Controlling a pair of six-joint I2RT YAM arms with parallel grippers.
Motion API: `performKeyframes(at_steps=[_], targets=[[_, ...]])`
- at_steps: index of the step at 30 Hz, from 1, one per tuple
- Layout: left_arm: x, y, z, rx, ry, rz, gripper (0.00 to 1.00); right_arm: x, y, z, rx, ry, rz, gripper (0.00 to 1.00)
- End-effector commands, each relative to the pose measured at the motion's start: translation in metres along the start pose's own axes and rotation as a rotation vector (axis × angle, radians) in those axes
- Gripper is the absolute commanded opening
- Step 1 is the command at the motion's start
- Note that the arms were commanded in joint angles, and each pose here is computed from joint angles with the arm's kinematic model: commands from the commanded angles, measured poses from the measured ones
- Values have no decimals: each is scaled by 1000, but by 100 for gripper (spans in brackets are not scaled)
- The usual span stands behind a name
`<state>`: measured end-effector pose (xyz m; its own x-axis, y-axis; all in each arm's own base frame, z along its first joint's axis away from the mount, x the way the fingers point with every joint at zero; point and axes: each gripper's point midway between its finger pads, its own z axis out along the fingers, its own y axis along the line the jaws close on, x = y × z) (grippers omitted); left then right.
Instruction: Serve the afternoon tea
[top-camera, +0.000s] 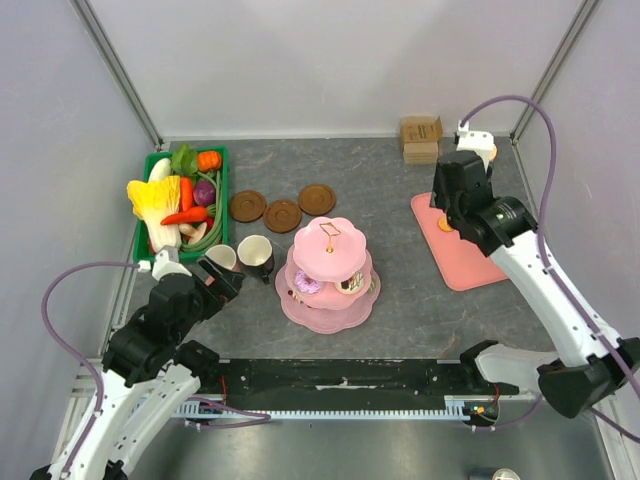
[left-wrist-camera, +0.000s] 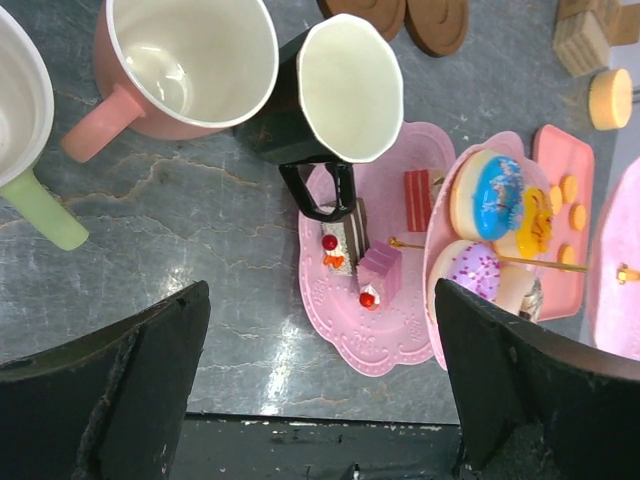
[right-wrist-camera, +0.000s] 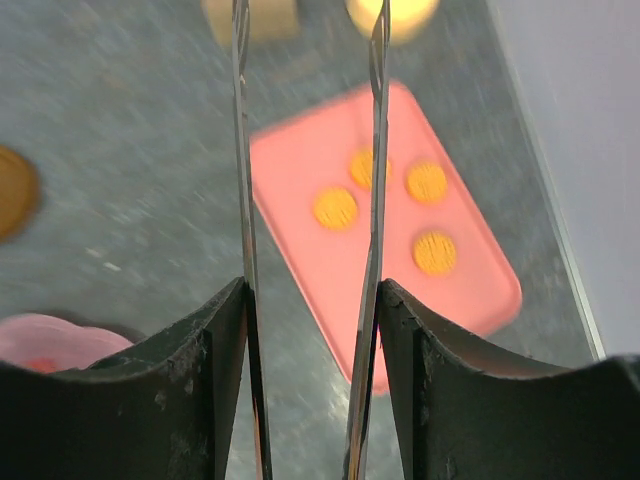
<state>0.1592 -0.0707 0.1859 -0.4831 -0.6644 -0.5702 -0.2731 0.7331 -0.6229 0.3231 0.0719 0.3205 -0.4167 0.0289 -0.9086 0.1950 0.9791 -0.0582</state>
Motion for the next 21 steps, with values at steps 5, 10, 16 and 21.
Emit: performKeyframes(at_steps=[5, 10, 16, 21], targets=[[-2, -6, 25, -5, -22, 56, 99, 124, -35, 57, 61, 349, 24, 62], [3, -6, 35, -14, -7, 64, 99, 149, -36, 66, 38, 412, 26, 63], [6, -4, 40, -18, -2, 67, 99, 164, -32, 72, 12, 450, 29, 63], [6, -3, 40, -18, -4, 66, 99, 173, -33, 81, 34, 477, 17, 63]])
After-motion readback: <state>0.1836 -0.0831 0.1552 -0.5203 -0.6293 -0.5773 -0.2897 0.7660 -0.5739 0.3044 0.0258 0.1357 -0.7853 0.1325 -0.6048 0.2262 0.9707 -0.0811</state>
